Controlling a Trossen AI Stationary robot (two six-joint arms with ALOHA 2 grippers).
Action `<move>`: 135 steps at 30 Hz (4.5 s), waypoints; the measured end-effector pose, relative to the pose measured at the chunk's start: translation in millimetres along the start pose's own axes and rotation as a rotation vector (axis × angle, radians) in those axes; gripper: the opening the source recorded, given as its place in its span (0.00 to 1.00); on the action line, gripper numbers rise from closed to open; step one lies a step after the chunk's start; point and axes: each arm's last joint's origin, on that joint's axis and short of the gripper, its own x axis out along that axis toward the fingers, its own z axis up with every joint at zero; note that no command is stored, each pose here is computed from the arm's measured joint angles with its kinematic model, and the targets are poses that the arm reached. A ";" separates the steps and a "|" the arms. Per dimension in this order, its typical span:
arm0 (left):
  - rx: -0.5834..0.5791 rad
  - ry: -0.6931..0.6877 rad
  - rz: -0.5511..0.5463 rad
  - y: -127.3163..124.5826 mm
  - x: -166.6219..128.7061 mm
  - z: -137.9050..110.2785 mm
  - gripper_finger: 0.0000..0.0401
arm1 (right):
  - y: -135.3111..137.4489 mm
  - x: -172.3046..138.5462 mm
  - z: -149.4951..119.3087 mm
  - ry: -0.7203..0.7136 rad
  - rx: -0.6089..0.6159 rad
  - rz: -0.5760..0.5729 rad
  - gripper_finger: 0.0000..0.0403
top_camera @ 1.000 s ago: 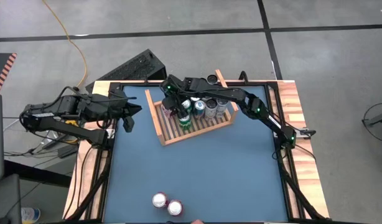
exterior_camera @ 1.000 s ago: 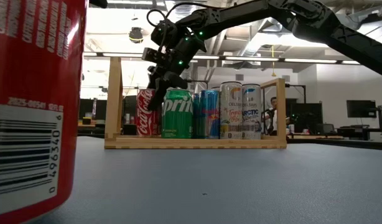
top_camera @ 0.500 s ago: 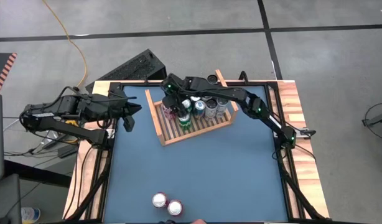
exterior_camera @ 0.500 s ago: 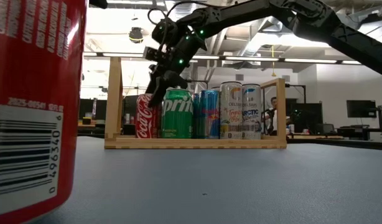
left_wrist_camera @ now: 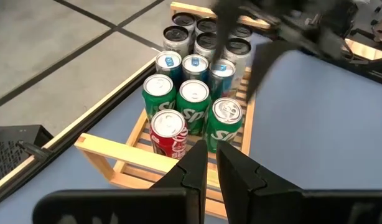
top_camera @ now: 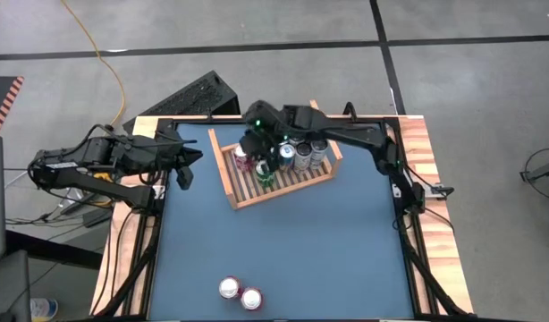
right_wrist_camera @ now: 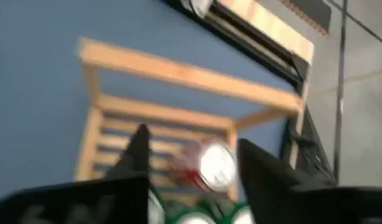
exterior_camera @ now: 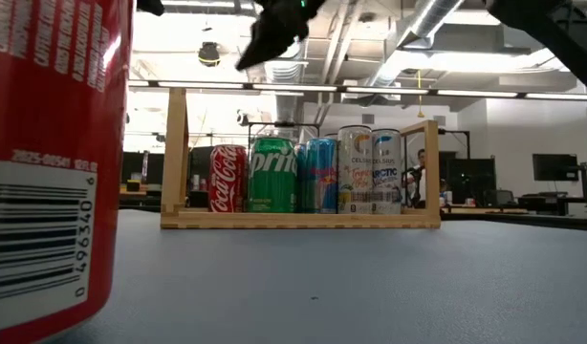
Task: Place canned beverage on shelf
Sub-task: Put the red-white soda can on the shelf
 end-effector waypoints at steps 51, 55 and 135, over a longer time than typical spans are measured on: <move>-0.018 0.078 -0.035 -12.8 19.3 -1.4 0.06 | 43.2 66.9 -22.7 0.433 -0.149 -0.010 0.00; -0.005 0.083 -0.040 -12.9 19.4 -1.8 0.06 | 40.7 59.3 -15.4 0.401 -0.131 -0.027 0.00; 0.354 0.684 0.115 28.1 265.4 -25.0 0.00 | 48.5 -244.3 -7.9 0.154 0.233 -0.314 0.00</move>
